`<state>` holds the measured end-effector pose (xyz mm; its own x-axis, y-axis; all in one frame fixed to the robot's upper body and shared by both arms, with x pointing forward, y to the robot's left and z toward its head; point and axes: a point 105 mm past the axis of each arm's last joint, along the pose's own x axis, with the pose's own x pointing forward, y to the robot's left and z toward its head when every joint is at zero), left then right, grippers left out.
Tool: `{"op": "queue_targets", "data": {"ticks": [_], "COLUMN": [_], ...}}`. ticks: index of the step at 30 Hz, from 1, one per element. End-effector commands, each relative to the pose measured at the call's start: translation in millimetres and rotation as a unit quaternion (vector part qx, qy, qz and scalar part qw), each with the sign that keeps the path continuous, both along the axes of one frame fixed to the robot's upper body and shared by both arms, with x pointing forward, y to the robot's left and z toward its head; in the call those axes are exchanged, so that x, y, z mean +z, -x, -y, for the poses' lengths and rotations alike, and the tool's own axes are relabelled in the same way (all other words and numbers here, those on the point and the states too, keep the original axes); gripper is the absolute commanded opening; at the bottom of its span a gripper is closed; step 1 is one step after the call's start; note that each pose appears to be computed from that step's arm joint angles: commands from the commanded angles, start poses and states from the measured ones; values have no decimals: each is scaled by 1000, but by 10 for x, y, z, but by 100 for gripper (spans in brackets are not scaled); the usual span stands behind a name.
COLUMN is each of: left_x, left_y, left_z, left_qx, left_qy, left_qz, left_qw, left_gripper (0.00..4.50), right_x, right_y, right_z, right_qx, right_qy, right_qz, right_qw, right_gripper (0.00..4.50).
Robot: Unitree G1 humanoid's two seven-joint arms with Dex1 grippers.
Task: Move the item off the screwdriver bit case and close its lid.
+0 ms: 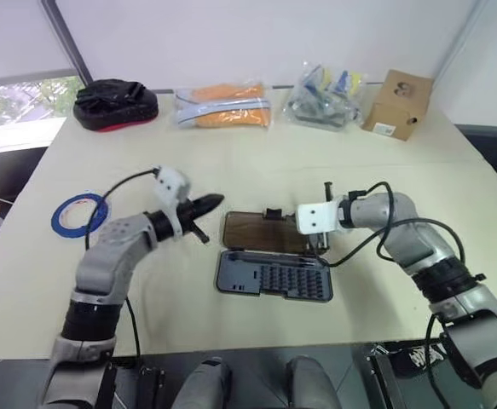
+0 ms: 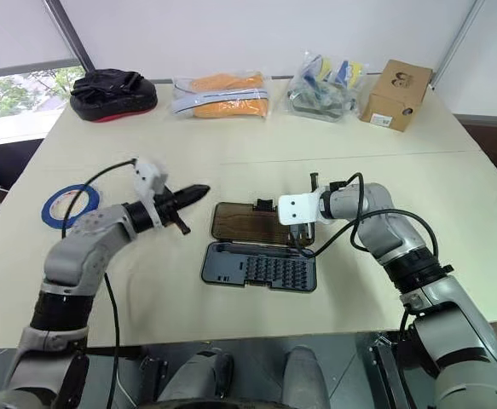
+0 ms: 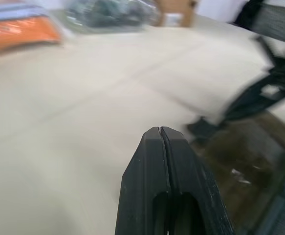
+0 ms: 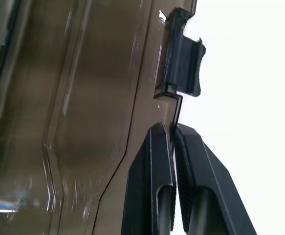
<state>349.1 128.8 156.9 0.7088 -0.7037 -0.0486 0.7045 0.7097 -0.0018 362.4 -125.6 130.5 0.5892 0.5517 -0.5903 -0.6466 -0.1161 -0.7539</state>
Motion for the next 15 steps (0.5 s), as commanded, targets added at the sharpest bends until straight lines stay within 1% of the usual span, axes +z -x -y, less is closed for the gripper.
{"op": "queue_targets", "data": {"ticks": [1,5,8,11,15], "left_x": [-10,-137,-277,-402,-616], "left_y": [-71,-180,-226,-244,-246], "left_z": [-198,-379,-437,-433,-324], "left_qx": [33,65,69,64,33], "left_qy": [1,-1,-12,-19,-40], "left_qz": [5,-10,-28,-41,-65], "left_qw": [999,998,997,997,997], "left_gripper": [0,0,0,0,0], "right_x": [135,211,273,307,358], "right_y": [2,35,65,94,141], "right_z": [-5,-68,-107,-125,-110], "right_qx": [8,23,31,37,39], "right_qy": [13,12,9,11,11], "right_qz": [48,66,78,82,87], "right_qw": [999,997,996,996,995], "right_gripper": [6,6,6,6,6]}}
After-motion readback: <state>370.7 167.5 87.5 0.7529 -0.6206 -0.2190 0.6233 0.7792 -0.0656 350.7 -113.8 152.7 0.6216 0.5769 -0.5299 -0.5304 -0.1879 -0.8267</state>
